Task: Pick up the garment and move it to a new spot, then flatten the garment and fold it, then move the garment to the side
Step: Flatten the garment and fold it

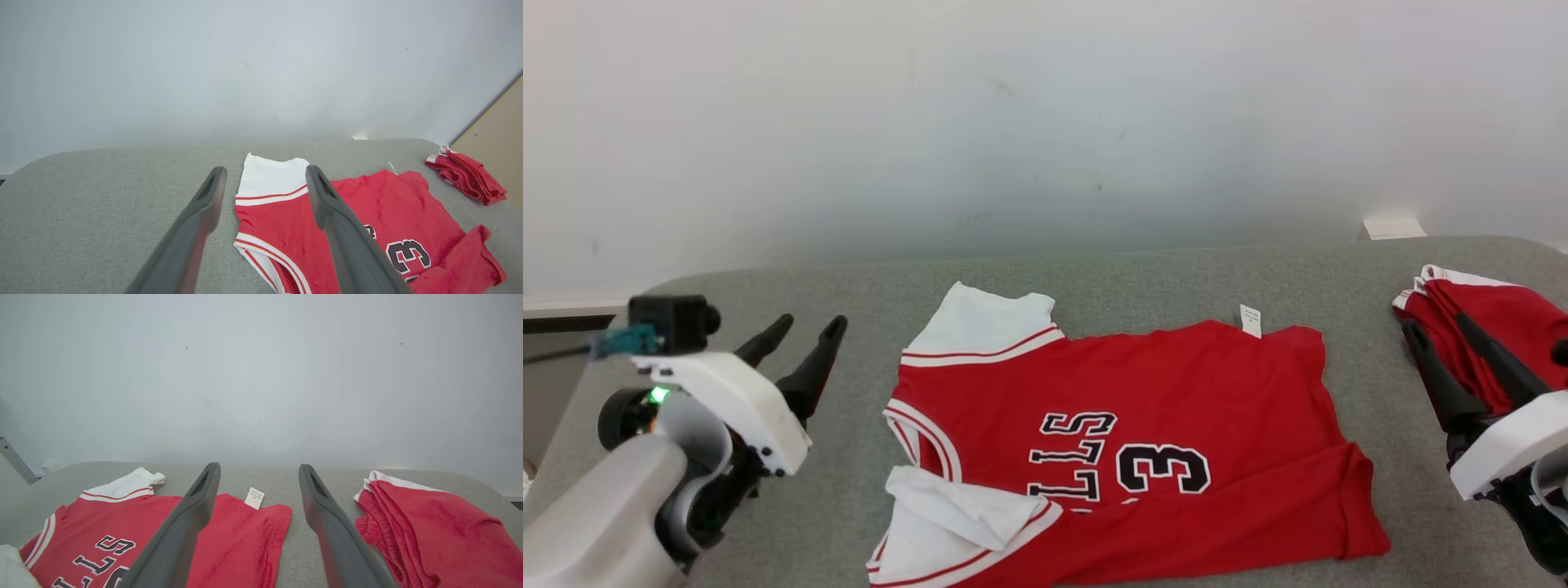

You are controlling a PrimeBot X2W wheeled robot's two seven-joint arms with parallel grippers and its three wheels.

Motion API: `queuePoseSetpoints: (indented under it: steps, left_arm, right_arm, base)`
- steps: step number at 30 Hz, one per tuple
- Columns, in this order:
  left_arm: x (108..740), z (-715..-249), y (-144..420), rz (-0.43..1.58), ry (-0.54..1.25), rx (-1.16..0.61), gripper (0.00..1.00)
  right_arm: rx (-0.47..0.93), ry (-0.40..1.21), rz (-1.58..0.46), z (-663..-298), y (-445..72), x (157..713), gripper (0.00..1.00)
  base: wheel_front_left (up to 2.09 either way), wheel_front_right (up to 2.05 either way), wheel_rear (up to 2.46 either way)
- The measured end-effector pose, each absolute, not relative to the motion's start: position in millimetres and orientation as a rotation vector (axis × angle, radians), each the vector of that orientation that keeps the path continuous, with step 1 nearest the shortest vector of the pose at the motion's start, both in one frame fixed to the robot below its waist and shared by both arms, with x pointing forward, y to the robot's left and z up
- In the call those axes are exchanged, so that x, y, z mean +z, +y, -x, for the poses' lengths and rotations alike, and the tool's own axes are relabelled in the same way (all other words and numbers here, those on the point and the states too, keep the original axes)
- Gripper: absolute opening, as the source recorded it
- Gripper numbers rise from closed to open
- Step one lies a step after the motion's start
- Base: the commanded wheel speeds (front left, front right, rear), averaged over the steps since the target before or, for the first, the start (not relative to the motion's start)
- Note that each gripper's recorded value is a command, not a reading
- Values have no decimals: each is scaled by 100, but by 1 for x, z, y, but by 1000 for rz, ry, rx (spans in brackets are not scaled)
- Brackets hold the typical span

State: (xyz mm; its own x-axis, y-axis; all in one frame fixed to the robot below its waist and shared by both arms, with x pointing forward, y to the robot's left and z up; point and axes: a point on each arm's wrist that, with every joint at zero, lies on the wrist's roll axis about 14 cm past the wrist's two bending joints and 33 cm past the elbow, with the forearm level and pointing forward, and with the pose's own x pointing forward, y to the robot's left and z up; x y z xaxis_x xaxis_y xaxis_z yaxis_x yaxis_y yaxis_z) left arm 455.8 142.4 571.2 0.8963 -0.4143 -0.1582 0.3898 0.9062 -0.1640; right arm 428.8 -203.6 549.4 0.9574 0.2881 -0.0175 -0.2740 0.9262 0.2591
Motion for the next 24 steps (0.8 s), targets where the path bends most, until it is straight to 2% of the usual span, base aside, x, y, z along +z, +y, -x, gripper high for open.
queuePoseSetpoints:
  steps: [5, 8, 15, 24]
  left_arm:
    - [578, -439, 154, 162, 17, -322, 100]
    - [566, -422, 155, 164, -4, -280, 100]
    - [539, -390, 143, 186, 9, -230, 100]
    - [480, -364, 132, 169, 143, -217, 100]
  right_arm:
    - [211, -83, -243, -429, -221, 569, 100]
    - [167, -107, -245, -411, -222, 554, 100]
    - [82, -13, -237, -368, -219, 496, 100]
    - [36, 165, -265, -353, -210, 448, 100]
  base:
    - [0, 0, 0]
    - [0, 0, 0]
    - [0, 0, 0]
    - [0, 0, 0]
